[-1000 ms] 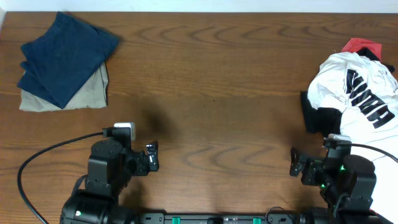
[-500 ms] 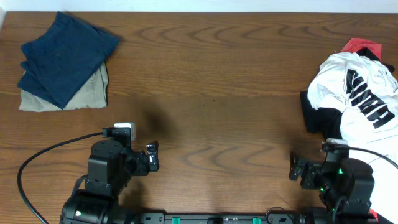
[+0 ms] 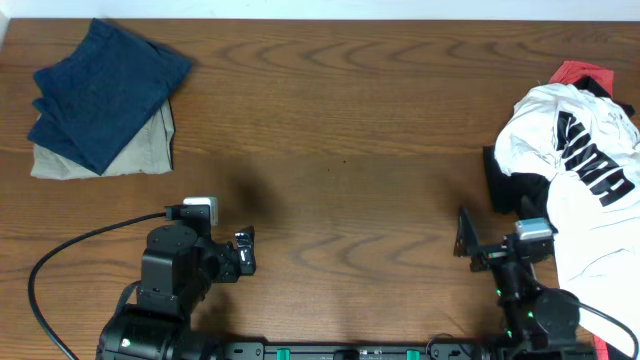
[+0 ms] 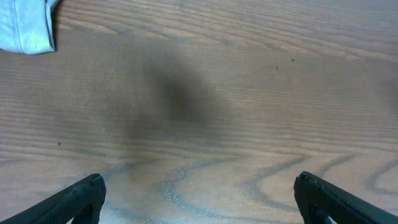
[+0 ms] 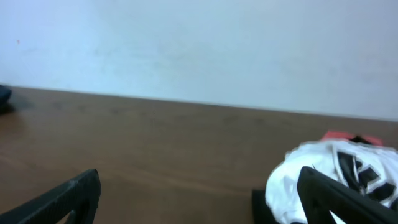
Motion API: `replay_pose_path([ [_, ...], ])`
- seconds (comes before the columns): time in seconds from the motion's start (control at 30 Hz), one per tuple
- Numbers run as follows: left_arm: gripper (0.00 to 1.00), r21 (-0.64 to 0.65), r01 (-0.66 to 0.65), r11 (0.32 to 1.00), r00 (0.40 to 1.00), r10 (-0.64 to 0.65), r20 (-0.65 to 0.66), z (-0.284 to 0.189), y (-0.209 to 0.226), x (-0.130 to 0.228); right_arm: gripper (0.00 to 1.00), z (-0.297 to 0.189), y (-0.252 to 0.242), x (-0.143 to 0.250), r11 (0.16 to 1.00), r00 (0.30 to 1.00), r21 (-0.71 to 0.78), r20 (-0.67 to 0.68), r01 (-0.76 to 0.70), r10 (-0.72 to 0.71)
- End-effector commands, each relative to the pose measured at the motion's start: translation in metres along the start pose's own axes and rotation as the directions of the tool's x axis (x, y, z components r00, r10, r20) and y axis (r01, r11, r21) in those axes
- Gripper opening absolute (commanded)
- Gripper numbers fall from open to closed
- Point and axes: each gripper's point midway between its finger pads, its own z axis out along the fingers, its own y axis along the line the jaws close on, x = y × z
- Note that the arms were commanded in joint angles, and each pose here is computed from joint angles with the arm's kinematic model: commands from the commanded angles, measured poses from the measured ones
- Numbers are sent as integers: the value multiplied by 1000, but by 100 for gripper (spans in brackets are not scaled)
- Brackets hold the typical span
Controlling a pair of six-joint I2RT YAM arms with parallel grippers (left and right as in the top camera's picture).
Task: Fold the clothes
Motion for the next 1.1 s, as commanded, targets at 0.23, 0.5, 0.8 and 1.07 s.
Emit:
replay_pose_path([
  [0.23,98,-18,-6,1000,1000,6,4,0,3,0,99,6,-4,41,994,992,19,-68,110,-109],
  [0.5,98,-18,-6,1000,1000,6,4,0,3,0,99,6,-4,40,994,992,18,-66,110,-109],
  [0.8,98,-18,-6,1000,1000,6,4,0,3,0,99,6,-4,40,994,992,18,-66,110,-109],
  [1.07,98,-18,-6,1000,1000,6,4,0,3,0,99,6,-4,40,994,992,18,-66,110,-109],
])
